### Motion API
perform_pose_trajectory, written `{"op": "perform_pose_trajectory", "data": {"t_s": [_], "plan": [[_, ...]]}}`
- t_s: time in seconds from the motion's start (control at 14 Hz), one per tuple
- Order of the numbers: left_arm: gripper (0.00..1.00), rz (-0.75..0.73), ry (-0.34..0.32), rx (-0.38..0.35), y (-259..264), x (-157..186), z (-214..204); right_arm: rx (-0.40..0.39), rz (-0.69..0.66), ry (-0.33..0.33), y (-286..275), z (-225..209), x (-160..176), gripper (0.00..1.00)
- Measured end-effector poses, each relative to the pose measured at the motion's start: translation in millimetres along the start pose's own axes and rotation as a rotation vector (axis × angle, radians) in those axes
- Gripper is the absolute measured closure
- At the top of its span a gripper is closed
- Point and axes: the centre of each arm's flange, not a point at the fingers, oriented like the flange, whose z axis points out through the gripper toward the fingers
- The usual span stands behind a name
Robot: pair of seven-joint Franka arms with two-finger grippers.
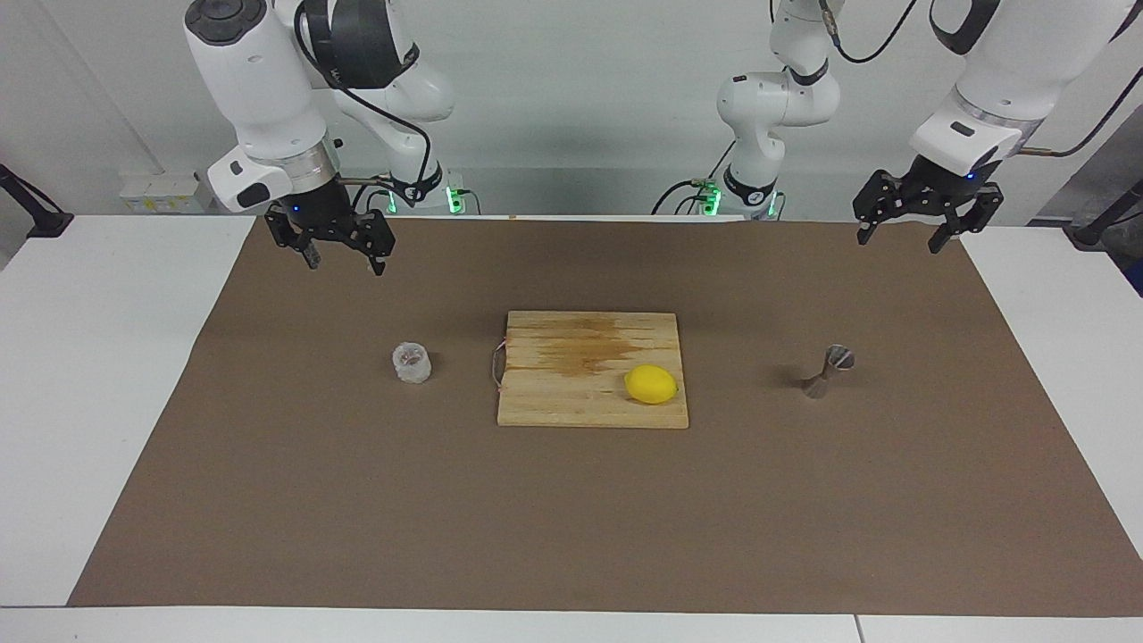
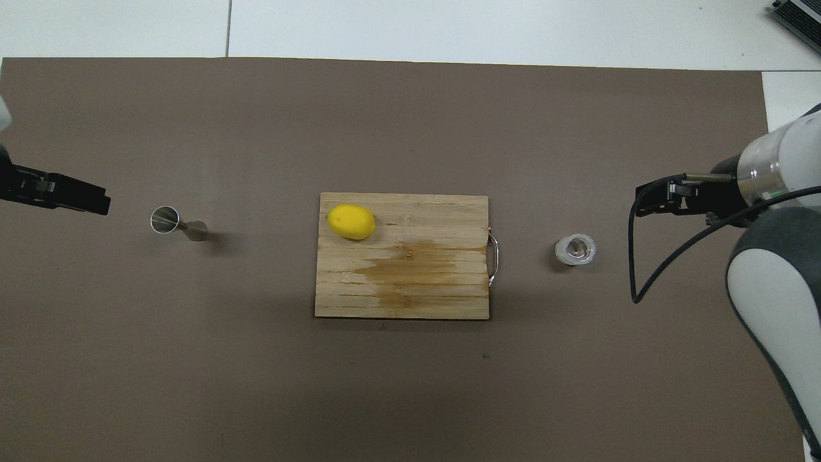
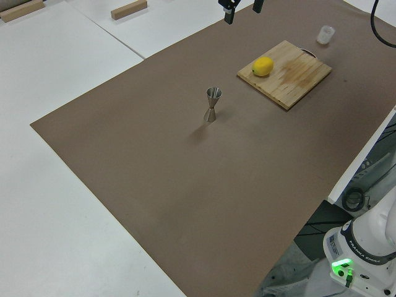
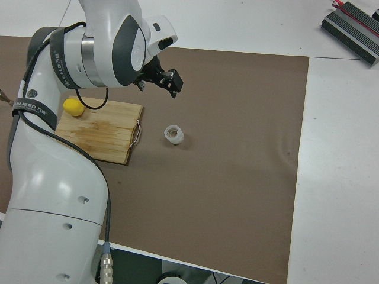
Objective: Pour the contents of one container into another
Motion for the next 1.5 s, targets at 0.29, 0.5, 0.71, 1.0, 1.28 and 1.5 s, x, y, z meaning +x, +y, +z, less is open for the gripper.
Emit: {"op": "perform_pose_trajectory", "data": {"t_s": [0.29, 0.5, 0.71, 1.0, 1.28, 1.5], "plan": [[0.00, -0.001, 0.000, -0.001, 0, 0, 0, 0.000, 0.000, 0.000, 0, 0, 0, 0.00], [0.00, -0.001, 0.000, -0.004, 0, 0, 0, 0.000, 0.000, 0.000, 0, 0, 0, 0.00], [0.00, -0.003, 0.000, -0.004, -1, 0, 1, 0.000, 0.000, 0.000, 0, 0, 0, 0.00], [0.00, -0.007, -0.001, -0.006, -2, 0, 1, 0.000, 0.000, 0.000, 0, 0, 0, 0.00], [0.00, -0.004, -0.010, -0.007, -1, 3, 6, 0.000, 0.000, 0.000, 0, 0, 0, 0.00], [0.00, -0.061, -0.047, -0.014, -14, 14, 30, 0.000, 0.000, 0.000, 0, 0, 0, 0.00]]}}
